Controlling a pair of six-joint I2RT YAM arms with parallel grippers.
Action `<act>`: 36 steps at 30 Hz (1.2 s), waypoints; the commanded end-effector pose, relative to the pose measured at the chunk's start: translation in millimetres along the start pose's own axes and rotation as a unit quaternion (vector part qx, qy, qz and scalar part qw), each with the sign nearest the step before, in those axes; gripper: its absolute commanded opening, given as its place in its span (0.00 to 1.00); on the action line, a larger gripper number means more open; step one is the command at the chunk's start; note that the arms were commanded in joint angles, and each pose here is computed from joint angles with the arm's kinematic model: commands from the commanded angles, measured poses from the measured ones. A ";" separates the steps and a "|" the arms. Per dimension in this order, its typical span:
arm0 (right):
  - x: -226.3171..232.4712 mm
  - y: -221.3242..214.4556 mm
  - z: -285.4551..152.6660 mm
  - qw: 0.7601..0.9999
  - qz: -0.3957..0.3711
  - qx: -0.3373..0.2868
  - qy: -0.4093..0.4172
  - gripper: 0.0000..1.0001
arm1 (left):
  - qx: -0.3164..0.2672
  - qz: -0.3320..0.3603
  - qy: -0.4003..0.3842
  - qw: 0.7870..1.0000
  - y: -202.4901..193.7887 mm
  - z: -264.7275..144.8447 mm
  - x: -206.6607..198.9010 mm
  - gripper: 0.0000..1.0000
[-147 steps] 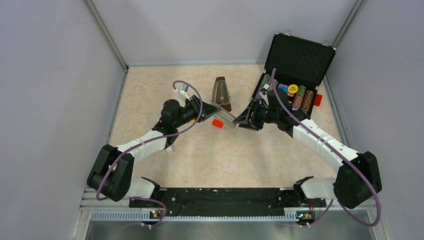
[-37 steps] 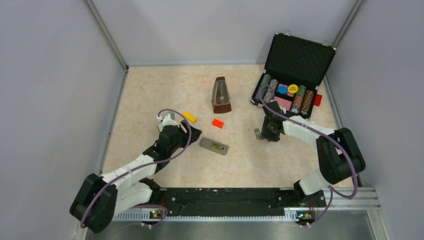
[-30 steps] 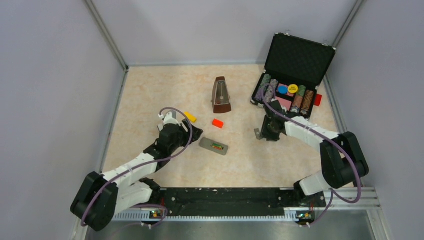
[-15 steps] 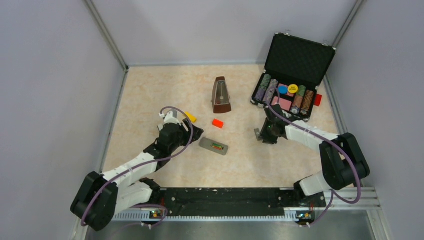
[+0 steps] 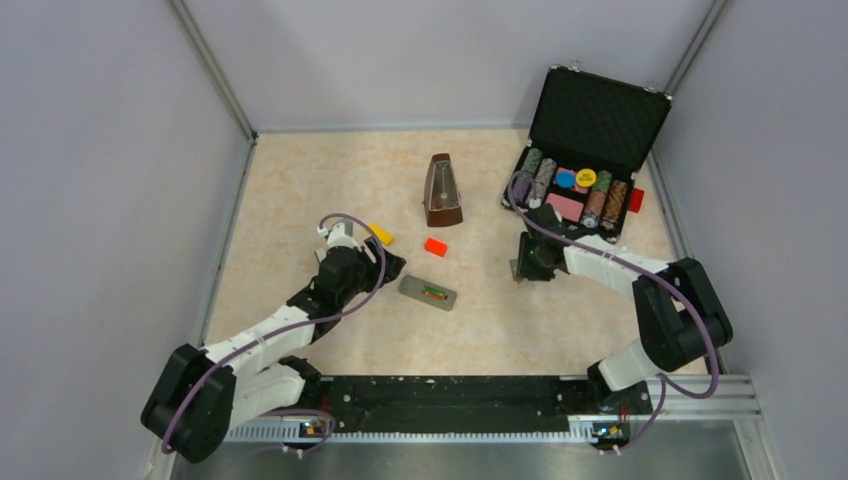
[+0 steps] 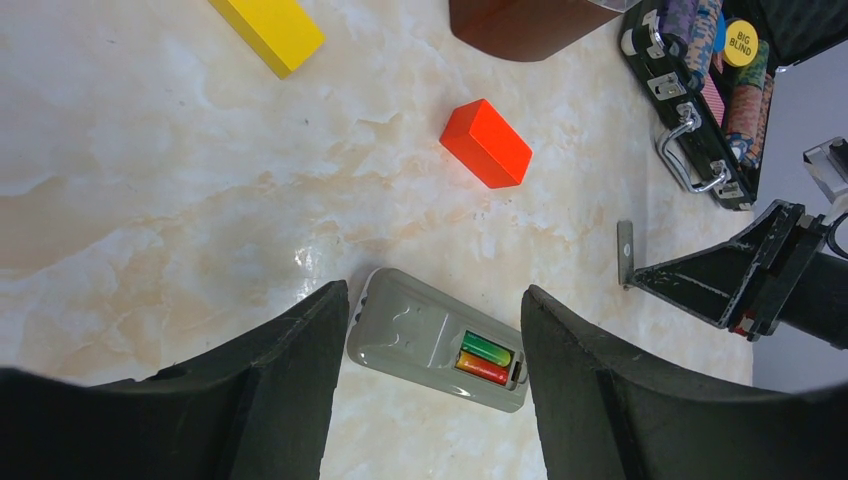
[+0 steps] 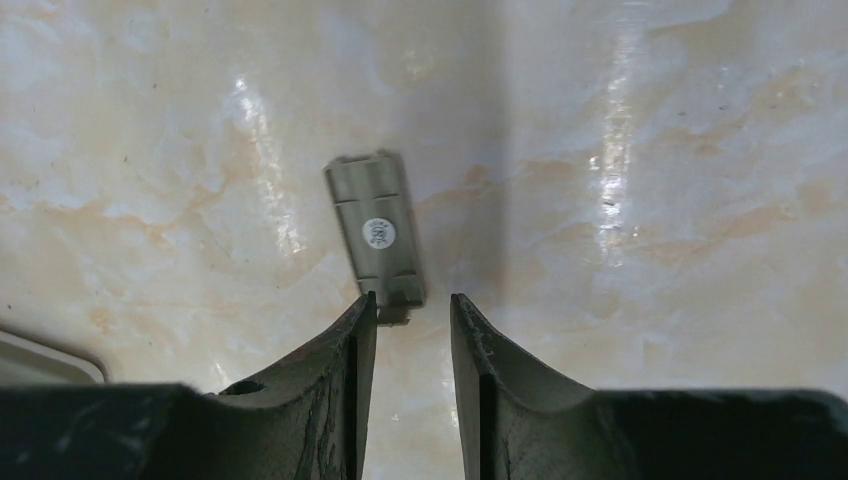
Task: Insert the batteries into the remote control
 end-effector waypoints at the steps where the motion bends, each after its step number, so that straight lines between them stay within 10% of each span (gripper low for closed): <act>1: 20.4 15.3 -3.4 0.997 -0.070 -0.036 0.024 0.33 | -0.026 -0.003 -0.023 0.999 15.5 0.4 -18.0 0.68; 36: 30.6 14.5 -1.5 0.989 -0.140 -0.045 0.002 0.00 | -0.009 -0.004 -0.057 0.998 14.4 2.9 -32.9 0.68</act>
Point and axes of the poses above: each gripper's point midway between its finger pads, its own z axis out along the fingers, its own x axis along the line the jaws close on, y = z × x, the point moved 4 cm from there along -z, back along the fingers, and after that the axes turned 5 degrees about -z, right-handed, at the moved point
